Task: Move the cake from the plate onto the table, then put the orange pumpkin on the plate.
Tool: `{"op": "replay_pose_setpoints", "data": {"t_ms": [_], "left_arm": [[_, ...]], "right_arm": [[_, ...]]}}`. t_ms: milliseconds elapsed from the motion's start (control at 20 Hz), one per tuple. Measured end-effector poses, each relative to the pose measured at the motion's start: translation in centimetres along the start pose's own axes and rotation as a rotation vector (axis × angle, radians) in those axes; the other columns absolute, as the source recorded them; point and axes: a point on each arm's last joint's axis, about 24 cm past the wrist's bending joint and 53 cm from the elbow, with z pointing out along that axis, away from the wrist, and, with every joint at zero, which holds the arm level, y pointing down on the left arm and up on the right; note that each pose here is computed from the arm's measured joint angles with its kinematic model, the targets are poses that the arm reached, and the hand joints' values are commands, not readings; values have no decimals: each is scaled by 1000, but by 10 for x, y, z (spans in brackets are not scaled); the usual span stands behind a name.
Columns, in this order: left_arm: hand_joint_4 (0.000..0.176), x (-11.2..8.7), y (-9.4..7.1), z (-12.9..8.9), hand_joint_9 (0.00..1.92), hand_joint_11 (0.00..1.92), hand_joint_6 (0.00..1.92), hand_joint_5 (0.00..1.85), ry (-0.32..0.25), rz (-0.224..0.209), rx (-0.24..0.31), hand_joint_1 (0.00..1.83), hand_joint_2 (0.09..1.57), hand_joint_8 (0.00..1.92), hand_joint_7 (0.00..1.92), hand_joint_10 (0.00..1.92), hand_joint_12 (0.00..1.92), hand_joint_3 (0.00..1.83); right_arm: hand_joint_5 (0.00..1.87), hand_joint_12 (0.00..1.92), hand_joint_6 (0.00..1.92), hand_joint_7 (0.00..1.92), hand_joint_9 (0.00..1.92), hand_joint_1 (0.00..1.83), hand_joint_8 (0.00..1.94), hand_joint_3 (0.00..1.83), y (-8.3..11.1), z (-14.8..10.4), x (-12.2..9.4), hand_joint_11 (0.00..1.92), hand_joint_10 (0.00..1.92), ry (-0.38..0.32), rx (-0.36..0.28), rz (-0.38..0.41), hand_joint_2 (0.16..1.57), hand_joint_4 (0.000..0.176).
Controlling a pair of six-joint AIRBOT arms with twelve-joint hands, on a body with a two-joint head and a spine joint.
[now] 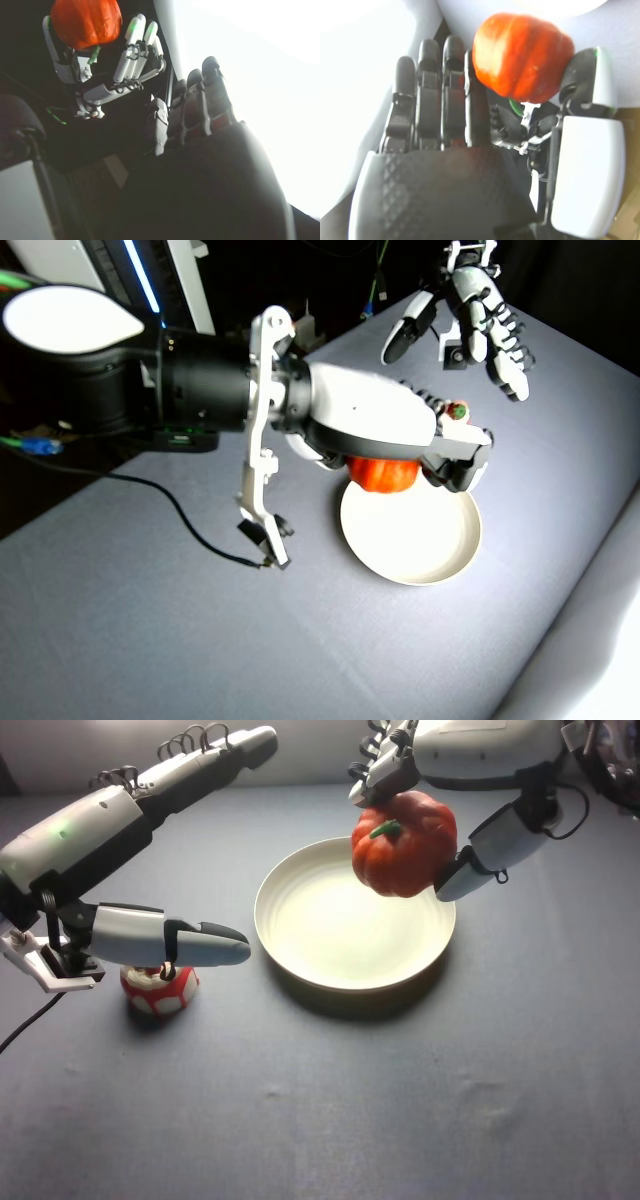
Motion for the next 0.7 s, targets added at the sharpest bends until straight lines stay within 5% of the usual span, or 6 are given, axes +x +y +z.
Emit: {"op": "replay_pose_setpoints", "data": {"t_ms": [200, 250, 300, 350, 500, 700], "left_arm": [[168, 0, 0, 0, 0, 5, 0, 0, -2, -1, 2, 810, 835, 0, 0, 0, 3, 0], [116, -1, 0, 0, 0, 1, 0, 0, -3, -1, 2, 800, 823, 0, 0, 0, 1, 0], [116, -1, 0, 0, 0, 1, 0, 0, -5, -2, 2, 800, 823, 0, 0, 0, 1, 0], [149, -2, -1, 0, 0, 6, 0, 0, -6, -3, 3, 821, 843, 0, 0, 0, 2, 0], [108, -2, -2, 1, 0, 67, 6, 15, -11, -7, 6, 913, 821, 0, 0, 0, 29, 0], [103, -2, -9, 3, 0, 78, 5, 21, -15, -10, 28, 903, 801, 0, 0, 0, 30, 0]], "right_arm": [[462, 591, 1, 309, 226, 740, 2, 0, -3, -1, -1, 0, 3, -3, 5, 8, 900, 59], [458, 527, 0, 307, 214, 720, 1, 0, -4, -1, -2, 0, 1, -8, 6, 22, 871, 65], [458, 527, 0, 307, 214, 720, 1, 0, -6, -1, -4, 0, 1, -14, 10, 38, 871, 65], [448, 609, 0, 325, 246, 680, 5, 0, -8, -1, -4, 0, 10, -16, 13, 44, 865, 57], [421, 402, 1, 254, 167, 720, 1, 0, -10, 2, -3, 0, 1, -22, 18, 90, 850, 0], [429, 353, 5, 254, 166, 720, 4, 0, -12, 5, 3, 0, 4, -16, 17, 122, 850, 34]]}}
